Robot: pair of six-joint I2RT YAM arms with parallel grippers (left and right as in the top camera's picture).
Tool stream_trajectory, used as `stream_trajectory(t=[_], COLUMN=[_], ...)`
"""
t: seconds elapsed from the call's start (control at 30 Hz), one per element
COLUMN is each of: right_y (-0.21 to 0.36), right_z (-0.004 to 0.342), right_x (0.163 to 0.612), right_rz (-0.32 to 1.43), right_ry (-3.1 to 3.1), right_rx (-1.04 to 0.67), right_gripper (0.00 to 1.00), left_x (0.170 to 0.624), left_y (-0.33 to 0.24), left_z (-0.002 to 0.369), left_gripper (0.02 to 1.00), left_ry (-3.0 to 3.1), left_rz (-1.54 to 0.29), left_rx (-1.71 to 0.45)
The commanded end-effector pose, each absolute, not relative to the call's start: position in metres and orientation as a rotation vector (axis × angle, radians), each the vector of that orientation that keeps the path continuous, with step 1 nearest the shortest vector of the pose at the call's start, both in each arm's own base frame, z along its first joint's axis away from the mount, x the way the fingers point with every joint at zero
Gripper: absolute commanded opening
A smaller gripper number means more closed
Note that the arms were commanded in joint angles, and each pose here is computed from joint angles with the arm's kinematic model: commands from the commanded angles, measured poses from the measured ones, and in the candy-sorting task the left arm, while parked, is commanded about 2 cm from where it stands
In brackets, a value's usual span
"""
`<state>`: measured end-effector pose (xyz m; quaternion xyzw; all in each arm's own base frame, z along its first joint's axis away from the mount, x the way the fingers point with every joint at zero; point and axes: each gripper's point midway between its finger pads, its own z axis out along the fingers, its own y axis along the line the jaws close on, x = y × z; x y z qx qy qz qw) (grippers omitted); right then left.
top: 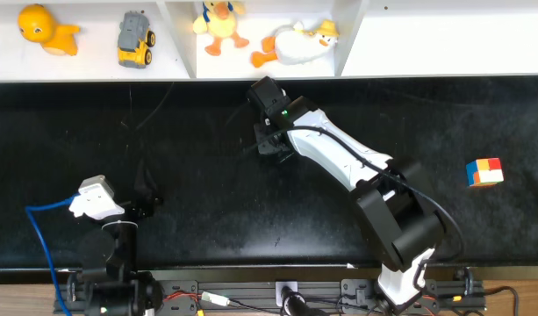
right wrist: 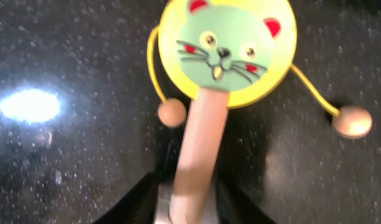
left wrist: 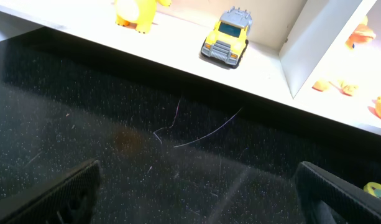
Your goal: Store Toys
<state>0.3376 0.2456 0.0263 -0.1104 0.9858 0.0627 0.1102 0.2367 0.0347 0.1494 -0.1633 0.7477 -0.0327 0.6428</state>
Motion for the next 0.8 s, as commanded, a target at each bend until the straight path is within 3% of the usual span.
stream_trajectory(t=[0.03,0.2,0.43,0.6,0.8], right_y=[0.245,0.242,0.251,0.242,0.194], right_z=[0.018,0.017,0.041,0.094,0.158], right_x=[0.335,0.329,0.326,0.322,0.298], right_rz=[0.176,0.165,0.253,0.226,0.076], right_ry=[2.931,2.958,2.96,2.941,2.891], right_rx=[-0.326,-0.319,-0.318,-0.28,-0.127], right_gripper=[0.255,0.049,0.047,0.045,0.045], left_x=[0.237,0.237,0.237,0.237,0.237], left_y=[0.034,0.034,0.034,0.034,0.034], left_z=[0.151,0.151,0.151,0.151,0.151], left_gripper=[0.998,0.998,0.998,0.998,0.998], left_ry=[1.695,1.695,1.695,1.695,1.695], left_rz=[-0.064,-0.063,-0.063,-0.063,-0.064], left_rx=[-0.348,-0.348,-0.348,-0.348,-0.348])
